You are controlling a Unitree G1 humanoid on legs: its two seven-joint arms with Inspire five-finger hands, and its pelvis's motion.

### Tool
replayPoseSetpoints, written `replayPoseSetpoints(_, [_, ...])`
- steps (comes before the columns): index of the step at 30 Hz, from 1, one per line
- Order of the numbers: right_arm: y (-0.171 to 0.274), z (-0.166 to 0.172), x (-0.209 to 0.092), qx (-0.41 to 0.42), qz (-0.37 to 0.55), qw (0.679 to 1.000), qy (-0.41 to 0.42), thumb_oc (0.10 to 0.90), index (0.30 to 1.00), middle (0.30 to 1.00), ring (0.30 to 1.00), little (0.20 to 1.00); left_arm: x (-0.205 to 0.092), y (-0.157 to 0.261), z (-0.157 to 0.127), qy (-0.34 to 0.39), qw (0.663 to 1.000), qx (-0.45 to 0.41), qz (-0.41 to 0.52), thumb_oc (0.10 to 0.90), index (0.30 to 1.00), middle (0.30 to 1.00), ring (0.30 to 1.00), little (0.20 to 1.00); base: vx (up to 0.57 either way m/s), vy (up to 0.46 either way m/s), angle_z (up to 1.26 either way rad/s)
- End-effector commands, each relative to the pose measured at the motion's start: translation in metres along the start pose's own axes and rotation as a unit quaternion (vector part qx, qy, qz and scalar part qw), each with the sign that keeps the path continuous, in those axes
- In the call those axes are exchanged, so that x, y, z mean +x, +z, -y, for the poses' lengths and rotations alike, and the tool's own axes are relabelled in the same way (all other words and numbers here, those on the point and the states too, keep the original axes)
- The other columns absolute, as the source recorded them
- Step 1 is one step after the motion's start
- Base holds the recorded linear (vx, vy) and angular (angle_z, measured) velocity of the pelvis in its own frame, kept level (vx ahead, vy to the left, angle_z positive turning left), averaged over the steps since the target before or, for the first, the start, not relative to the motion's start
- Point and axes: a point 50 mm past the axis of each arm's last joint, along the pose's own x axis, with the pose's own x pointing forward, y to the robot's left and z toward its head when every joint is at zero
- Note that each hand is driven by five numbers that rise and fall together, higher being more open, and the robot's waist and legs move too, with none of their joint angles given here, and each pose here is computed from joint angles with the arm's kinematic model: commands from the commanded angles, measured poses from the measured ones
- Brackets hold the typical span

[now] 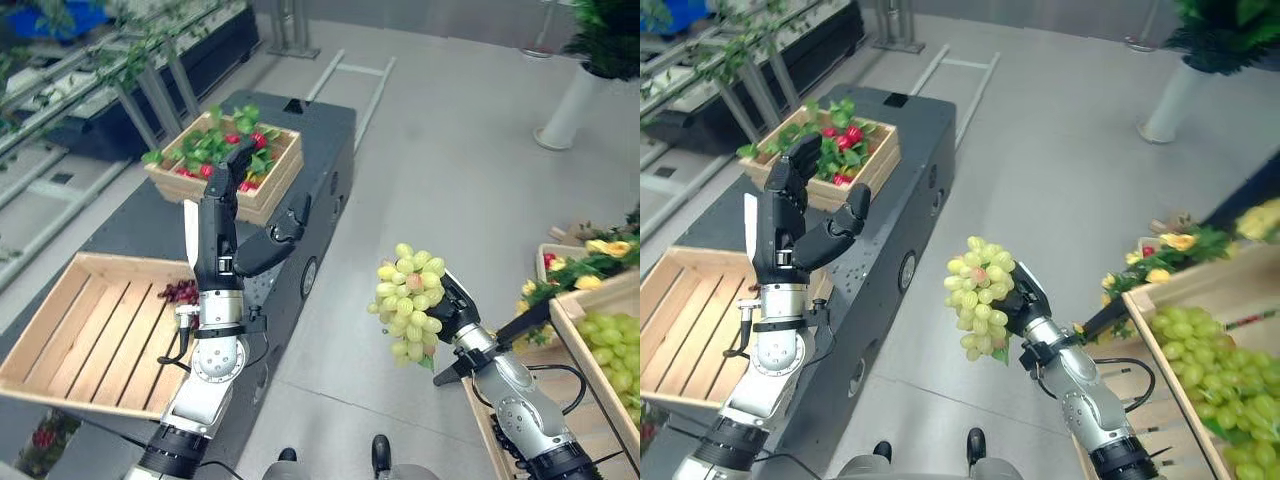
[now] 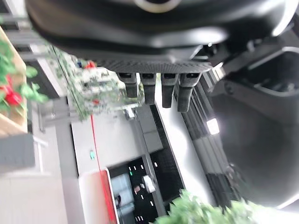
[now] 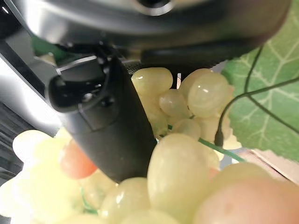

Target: Pick up the fruits from the basket on one side to the basket on the other side

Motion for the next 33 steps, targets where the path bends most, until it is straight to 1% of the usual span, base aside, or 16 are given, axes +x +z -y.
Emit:
replayPoseSetpoints(1, [0.047, -0.035, 0.008, -0.019, 0.126, 0.986, 0.106, 0.400, 0.300, 0.300, 0.300, 0.300, 0.012, 0.040, -0.004, 0.005, 0.991, -0.048, 0.126, 0.800, 0.900, 0.900, 0.900, 0.900, 0.05, 0.274, -0.63])
replayPoseSetpoints(6, [0.046, -0.037, 0.010, -0.015, 0.124, 0.986, 0.112, 0.400, 0.300, 0.300, 0.300, 0.300, 0.017, 0.039, 0.003, -0.008, 0.990, -0.051, 0.129, 0.800, 0.900, 0.900, 0.900, 0.900, 0.00, 0.355, -0.79])
replayPoseSetpoints(13, [0.043, -0.037, 0.007, -0.004, 0.129, 0.986, 0.108, 0.400, 0.300, 0.300, 0.300, 0.300, 0.022, 0.045, 0.007, -0.048, 0.986, -0.054, 0.153, 0.800, 0.900, 0.900, 0.900, 0.900, -0.03, 0.410, -0.24])
replayPoseSetpoints(17, [0.040, -0.038, 0.009, 0.007, 0.128, 0.986, 0.108, 0.400, 0.300, 0.300, 0.300, 0.300, 0.025, 0.044, 0.010, -0.065, 0.984, -0.065, 0.150, 0.800, 0.900, 0.900, 0.900, 0.900, -0.06, 0.312, -0.23])
replayPoseSetpoints(23, [0.043, -0.042, 0.018, -0.001, 0.128, 0.982, 0.141, 0.400, 0.300, 0.300, 0.300, 0.300, 0.027, 0.041, 0.007, -0.066, 0.986, -0.067, 0.140, 0.800, 0.900, 0.900, 0.900, 0.900, -0.12, 0.109, -0.43])
replayPoseSetpoints(26, [0.044, -0.047, 0.020, -0.018, 0.129, 0.975, 0.178, 0.400, 0.300, 0.300, 0.300, 0.300, 0.023, 0.042, 0.003, -0.061, 0.987, -0.061, 0.138, 0.800, 0.900, 0.900, 0.900, 0.900, -0.15, 0.005, -0.56])
replayPoseSetpoints(31, [0.057, -0.058, 0.023, -0.039, 0.139, 0.959, 0.243, 0.400, 0.300, 0.300, 0.300, 0.300, 0.023, 0.045, -0.007, -0.043, 0.988, -0.045, 0.139, 0.800, 0.900, 0.900, 0.900, 0.900, -0.12, -0.145, -0.59])
replayPoseSetpoints(33, [0.065, -0.064, 0.027, -0.036, 0.147, 0.953, 0.262, 0.400, 0.300, 0.300, 0.300, 0.300, 0.025, 0.047, -0.005, -0.040, 0.988, -0.040, 0.144, 0.800, 0.900, 0.900, 0.900, 0.900, -0.12, -0.241, -0.66])
